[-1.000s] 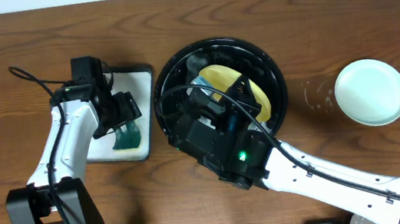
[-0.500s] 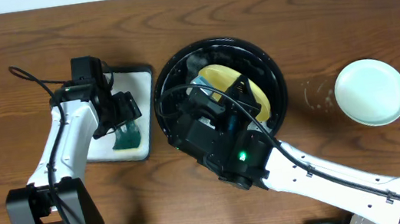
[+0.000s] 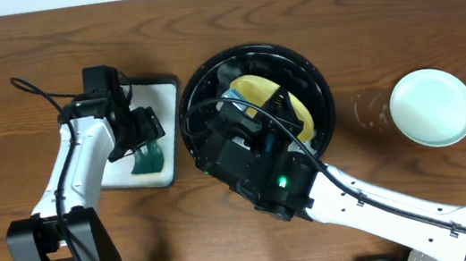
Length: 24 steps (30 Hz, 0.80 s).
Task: Clean dirty plates on tray and stack at the side
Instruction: 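Lift the yellow plate off the black tray with the right gripper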
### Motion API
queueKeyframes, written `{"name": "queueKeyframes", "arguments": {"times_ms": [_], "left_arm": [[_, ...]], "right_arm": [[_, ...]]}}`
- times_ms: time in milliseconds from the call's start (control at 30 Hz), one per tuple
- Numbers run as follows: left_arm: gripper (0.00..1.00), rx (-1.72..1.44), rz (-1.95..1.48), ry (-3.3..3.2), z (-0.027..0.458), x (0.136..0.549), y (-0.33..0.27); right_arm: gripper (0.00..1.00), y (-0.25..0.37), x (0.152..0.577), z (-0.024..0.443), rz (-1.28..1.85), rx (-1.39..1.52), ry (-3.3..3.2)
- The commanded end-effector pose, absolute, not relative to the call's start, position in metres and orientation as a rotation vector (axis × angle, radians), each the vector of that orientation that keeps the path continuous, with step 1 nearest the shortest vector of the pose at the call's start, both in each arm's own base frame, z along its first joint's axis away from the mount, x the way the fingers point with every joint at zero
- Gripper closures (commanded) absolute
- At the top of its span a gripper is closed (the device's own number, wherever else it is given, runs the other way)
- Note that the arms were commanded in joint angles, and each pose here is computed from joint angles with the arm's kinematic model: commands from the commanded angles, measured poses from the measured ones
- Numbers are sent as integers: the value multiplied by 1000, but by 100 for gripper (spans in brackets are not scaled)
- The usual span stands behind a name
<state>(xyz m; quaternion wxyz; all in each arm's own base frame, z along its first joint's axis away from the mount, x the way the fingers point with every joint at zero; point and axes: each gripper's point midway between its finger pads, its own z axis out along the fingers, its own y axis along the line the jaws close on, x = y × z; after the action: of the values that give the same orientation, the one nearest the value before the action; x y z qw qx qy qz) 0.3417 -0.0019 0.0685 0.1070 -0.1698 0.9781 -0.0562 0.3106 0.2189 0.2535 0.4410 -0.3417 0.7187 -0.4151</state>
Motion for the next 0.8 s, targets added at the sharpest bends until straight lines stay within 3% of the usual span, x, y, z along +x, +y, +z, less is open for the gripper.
{"name": "queueKeyframes", "arguments": {"times_ms": [0,767], "left_arm": [[19,-499,-178,2881,69,342,-3],[19,-499,-178,2881,69,342,-3]], "right_arm": [[99,223,309,264,-955,-819,1793],[99,226,310,260,-881,-769,1824]]}}
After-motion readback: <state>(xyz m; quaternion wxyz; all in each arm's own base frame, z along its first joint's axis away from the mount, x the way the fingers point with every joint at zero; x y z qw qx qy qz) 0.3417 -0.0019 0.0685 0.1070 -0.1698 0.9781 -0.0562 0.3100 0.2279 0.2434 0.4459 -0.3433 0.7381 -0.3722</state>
